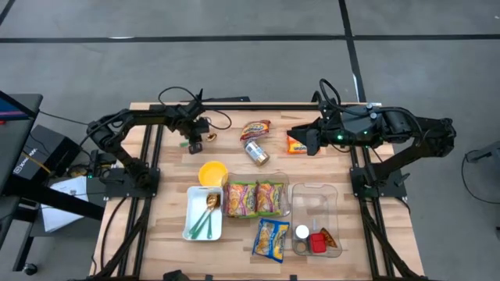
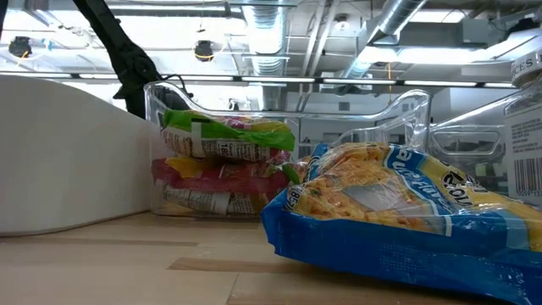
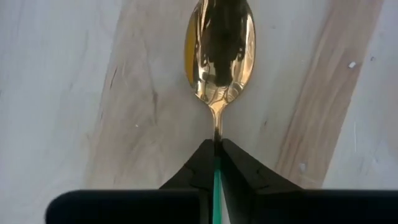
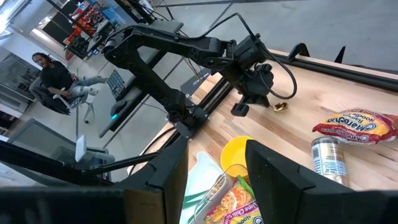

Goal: Pick & Place Food Item
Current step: Put the green spoon into the white bin

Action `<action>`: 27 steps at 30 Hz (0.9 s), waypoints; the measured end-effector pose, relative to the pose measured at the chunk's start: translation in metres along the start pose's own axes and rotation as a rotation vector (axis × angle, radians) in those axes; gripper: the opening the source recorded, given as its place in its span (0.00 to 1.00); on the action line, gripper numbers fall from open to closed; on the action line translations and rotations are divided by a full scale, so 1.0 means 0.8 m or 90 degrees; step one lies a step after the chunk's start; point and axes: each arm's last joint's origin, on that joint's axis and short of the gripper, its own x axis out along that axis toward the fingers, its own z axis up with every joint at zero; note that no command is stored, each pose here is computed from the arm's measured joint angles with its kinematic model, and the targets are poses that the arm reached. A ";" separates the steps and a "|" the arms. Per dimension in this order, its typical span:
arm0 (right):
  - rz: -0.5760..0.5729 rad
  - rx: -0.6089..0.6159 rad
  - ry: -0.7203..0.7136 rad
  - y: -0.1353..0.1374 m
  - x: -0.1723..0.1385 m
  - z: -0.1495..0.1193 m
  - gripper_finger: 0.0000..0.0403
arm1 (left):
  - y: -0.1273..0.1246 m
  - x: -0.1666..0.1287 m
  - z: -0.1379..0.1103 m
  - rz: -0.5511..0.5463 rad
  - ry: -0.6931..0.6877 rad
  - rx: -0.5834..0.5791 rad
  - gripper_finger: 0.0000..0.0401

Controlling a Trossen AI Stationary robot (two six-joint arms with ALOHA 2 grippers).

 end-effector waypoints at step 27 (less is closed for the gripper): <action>-0.020 -0.024 -0.010 -0.007 0.004 0.007 0.38 | -0.083 -0.103 0.010 -0.109 -0.140 -0.183 0.01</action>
